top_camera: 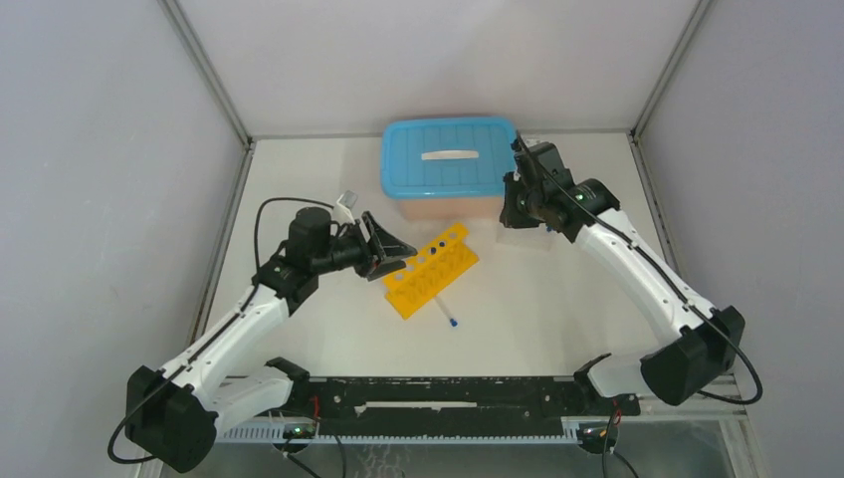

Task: Organize the chemistry lab equipment
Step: Insert the test tube into the slot of the test tube rack.

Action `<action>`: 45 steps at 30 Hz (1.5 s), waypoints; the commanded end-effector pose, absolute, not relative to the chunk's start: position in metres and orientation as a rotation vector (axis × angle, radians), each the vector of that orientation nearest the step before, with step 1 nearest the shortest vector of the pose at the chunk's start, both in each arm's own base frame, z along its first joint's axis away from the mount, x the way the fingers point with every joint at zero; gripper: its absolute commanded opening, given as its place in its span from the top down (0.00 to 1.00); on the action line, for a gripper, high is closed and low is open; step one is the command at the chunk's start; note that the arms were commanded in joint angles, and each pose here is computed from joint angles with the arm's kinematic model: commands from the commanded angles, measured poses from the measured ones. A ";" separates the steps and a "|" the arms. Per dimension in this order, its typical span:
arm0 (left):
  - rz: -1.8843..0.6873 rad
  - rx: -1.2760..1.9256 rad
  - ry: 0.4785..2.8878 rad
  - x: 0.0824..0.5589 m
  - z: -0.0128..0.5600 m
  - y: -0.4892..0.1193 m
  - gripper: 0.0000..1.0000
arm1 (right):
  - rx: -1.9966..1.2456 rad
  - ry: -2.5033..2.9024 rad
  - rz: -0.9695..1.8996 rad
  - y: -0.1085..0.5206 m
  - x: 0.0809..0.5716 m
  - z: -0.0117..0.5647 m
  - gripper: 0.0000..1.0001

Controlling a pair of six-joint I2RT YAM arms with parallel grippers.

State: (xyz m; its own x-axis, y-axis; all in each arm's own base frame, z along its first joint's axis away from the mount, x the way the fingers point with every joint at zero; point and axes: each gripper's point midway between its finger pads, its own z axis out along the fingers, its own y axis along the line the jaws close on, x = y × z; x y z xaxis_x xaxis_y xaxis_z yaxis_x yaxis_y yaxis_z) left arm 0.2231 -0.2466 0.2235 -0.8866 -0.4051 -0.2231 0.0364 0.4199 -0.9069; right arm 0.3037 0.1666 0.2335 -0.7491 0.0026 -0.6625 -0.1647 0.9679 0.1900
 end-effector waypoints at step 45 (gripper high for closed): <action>-1.479 -0.135 2.172 0.224 0.274 -0.247 0.38 | -0.082 2.792 -0.105 0.105 0.372 0.141 0.84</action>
State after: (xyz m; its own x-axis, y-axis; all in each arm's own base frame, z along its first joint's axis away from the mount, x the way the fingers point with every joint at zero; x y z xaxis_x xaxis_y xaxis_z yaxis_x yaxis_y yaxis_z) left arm 0.2183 -0.2448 0.2376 -0.8927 -0.3604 -0.2704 0.0926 0.4405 -0.8929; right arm 0.3534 0.1017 0.1269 -0.9615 -0.0682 -0.2661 -0.0401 0.9932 -0.1096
